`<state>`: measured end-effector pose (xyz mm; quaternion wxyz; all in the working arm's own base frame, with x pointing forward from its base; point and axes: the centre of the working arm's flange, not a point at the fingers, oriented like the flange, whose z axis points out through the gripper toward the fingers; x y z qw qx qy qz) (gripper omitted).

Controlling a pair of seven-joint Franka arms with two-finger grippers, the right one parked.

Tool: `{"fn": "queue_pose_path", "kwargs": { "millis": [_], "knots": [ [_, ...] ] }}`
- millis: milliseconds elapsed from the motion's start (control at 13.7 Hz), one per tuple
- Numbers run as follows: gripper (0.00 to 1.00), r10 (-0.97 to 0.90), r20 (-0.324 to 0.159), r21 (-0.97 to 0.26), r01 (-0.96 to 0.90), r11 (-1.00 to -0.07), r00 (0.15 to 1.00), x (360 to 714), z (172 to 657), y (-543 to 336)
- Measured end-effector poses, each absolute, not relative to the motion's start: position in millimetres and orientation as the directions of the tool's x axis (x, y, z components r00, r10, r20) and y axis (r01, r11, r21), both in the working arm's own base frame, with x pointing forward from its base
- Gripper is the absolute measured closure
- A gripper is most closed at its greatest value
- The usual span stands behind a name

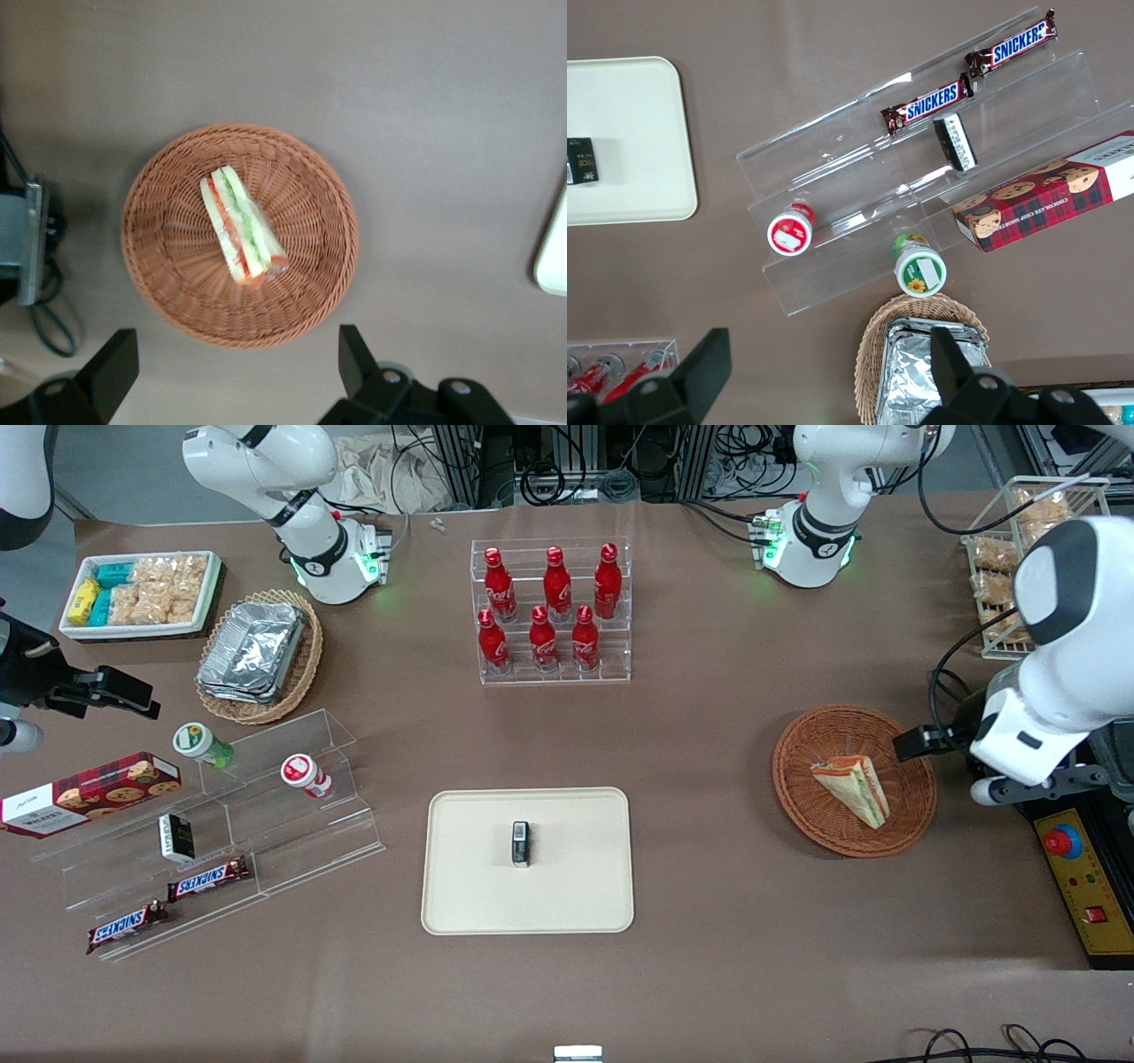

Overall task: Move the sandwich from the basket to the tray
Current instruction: 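Move the left gripper over the wrapped sandwich in the wicker basket, then lower the left gripper and close it on the sandwich's crust edge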

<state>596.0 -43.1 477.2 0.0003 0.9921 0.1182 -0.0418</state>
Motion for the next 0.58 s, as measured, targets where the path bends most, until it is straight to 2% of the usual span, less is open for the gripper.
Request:
{"fn": "queue_pose_path", "kwargs": {
  "millis": [146,511,584],
  "knots": [
    [0.0,0.32,-0.071,-0.012,0.32,-0.947,0.945,589.0,436.2,-42.8],
    [0.0,0.5,0.015,0.025,0.499,-0.866,0.866,553.3,350.8,-39.6],
    [0.0,0.529,0.02,0.029,0.528,-0.849,0.849,545.9,337.4,-39.2]
  ]
}}
